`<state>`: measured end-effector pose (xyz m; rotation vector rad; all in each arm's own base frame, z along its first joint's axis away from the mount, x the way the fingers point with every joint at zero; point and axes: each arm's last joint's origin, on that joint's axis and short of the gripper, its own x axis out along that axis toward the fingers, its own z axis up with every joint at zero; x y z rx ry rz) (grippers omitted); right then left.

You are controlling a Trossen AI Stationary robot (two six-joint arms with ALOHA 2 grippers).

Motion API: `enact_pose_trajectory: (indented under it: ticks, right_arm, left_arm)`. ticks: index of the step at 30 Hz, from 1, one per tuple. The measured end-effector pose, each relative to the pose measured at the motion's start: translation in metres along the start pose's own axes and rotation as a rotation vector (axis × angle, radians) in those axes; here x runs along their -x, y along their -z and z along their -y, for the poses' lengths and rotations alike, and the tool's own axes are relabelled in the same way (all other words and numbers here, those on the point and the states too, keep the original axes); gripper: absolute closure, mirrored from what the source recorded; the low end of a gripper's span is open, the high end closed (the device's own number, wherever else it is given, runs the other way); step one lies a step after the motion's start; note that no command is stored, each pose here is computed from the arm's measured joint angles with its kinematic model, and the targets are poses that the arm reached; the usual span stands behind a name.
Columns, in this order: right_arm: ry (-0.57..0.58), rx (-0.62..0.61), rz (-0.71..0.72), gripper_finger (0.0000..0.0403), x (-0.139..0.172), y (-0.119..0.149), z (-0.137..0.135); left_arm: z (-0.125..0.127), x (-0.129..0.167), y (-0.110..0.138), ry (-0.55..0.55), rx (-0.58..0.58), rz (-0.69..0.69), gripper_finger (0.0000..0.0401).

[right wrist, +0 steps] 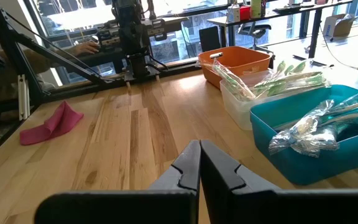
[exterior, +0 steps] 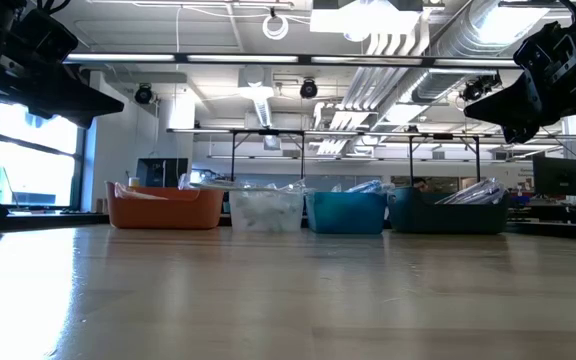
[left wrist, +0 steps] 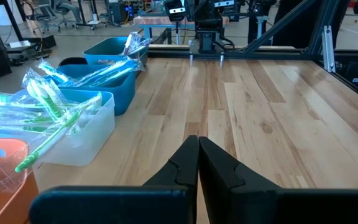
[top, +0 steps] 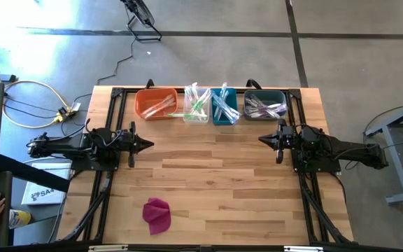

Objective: Pick & Place Toothbrushes
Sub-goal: Return to Home Position

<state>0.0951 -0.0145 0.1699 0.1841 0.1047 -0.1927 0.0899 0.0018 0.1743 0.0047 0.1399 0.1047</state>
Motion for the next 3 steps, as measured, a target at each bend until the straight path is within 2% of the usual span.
enact_pose_trajectory:
  ticks: [3]
  right_arm:
    - [0.0, 0.0, 0.0, 0.0401, 0.0, 0.0, 0.0]
  left_arm:
    - [0.0, 0.0, 0.0, 0.0, 0.0, 0.0, 0.0395]
